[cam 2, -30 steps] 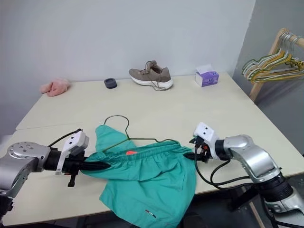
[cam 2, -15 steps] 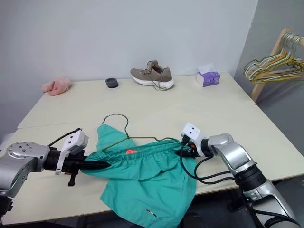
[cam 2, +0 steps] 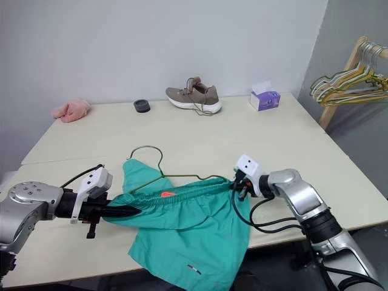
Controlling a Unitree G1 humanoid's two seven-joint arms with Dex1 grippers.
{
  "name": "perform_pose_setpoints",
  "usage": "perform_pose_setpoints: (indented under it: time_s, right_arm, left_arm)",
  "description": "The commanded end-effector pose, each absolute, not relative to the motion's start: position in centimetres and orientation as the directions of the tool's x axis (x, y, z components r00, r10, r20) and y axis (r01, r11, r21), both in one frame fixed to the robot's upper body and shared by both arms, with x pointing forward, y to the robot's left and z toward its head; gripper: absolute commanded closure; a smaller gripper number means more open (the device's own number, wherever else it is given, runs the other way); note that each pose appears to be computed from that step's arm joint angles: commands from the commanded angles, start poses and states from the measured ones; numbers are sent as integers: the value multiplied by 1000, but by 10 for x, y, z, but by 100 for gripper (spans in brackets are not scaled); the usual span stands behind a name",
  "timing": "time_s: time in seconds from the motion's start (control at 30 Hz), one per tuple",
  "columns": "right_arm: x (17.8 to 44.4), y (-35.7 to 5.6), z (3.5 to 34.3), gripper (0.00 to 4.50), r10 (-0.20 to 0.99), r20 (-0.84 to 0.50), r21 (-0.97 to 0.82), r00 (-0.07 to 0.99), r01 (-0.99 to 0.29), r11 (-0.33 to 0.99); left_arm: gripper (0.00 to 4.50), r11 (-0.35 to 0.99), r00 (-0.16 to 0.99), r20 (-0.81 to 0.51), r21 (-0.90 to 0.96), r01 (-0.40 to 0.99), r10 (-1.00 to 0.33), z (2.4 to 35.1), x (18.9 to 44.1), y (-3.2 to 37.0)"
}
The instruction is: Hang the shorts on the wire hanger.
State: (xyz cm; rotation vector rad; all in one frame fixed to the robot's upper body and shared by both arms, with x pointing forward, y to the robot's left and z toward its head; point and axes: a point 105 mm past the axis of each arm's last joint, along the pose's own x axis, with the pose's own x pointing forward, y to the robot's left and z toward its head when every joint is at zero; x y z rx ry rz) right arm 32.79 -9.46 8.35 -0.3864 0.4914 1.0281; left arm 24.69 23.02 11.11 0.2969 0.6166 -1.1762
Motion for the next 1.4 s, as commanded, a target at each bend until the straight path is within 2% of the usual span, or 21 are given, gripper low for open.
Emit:
perform_pose_setpoints:
  time_s: [0.03,0.27,0.5,0.67,0.87,0.97,1.2,1.4]
  right_arm:
    - [335,-116,102,448,684,-532,-126,499,-845,519]
    - [328,-127,112,448,678,-534,-137,504,-844,519]
    - [317,-109,135,448,727,-494,-159,477,-872,464]
    - [299,-76,151,448,788,-473,-220,394,-919,328]
    - [286,-53,155,448,819,-482,-259,311,-944,206]
    - [285,-54,156,390,815,-490,-281,308,-941,186]
    - [289,-85,157,151,768,-537,-284,349,-932,224]
    - [289,-86,146,151,753,-563,-286,341,-935,210]
  left_arm:
    - [450,379,265,-625,-54,924,-735,117,248,242]
    - [450,368,254,-671,-30,930,-697,112,245,248]
    - [450,358,258,-683,-5,934,-683,109,247,247]
    - [450,341,260,-662,8,940,-703,106,252,234]
    - [450,326,261,-633,15,945,-728,105,258,220]
    - [450,318,254,-621,8,948,-741,105,257,214]
    - [450,315,251,-600,-1,949,-759,107,254,208]
    - [450,295,234,-588,-9,955,-774,108,253,199]
